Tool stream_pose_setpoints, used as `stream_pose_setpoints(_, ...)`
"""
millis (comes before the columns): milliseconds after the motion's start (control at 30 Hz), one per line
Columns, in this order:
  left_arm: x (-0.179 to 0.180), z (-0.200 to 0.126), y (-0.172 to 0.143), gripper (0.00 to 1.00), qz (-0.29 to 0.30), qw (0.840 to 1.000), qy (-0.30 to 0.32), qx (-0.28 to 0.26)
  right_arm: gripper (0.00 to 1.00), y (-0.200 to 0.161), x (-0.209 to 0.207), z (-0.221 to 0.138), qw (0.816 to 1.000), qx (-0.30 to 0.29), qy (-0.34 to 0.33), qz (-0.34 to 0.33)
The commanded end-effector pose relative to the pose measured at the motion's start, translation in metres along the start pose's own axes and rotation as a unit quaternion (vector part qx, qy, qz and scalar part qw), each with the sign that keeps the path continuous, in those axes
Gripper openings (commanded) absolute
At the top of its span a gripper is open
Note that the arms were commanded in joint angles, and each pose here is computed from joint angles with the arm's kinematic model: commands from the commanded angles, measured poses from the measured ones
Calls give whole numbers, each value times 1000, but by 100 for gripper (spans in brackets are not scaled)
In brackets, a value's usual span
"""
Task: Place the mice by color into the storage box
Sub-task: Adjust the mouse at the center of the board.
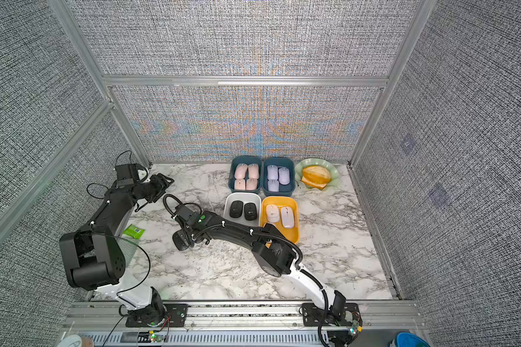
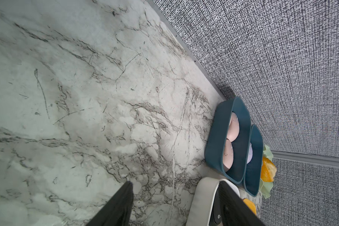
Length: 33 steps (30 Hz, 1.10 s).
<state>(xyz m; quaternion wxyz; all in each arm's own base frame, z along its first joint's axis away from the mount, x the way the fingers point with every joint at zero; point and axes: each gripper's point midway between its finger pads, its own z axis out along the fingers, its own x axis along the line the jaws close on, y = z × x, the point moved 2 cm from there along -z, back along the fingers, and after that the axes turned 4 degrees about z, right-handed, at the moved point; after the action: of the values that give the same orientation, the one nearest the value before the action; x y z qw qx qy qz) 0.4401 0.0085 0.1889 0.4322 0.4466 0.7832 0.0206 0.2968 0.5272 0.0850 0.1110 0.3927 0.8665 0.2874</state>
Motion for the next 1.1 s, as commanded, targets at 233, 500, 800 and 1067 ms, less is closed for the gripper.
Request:
stream_pose_setpoints(233,-7,0,-1,70,2,1000,-24,3,74,-11,-7,26,1000,26,-7,-7)
stream_pose_setpoints(500,-7,1,-1,70,0,1000,-25,5,74,-18,5,40,999,34,21,-12)
stream_pose_setpoints(800,-11,1,-2,70,-3,999,-39,8,63,-16,3,33,999,35,10,-9)
stream_pose_setpoints(1067,-12,0,-2,70,-4,999,-42,9,58,3,16,-10,1000,-6,20,-12)
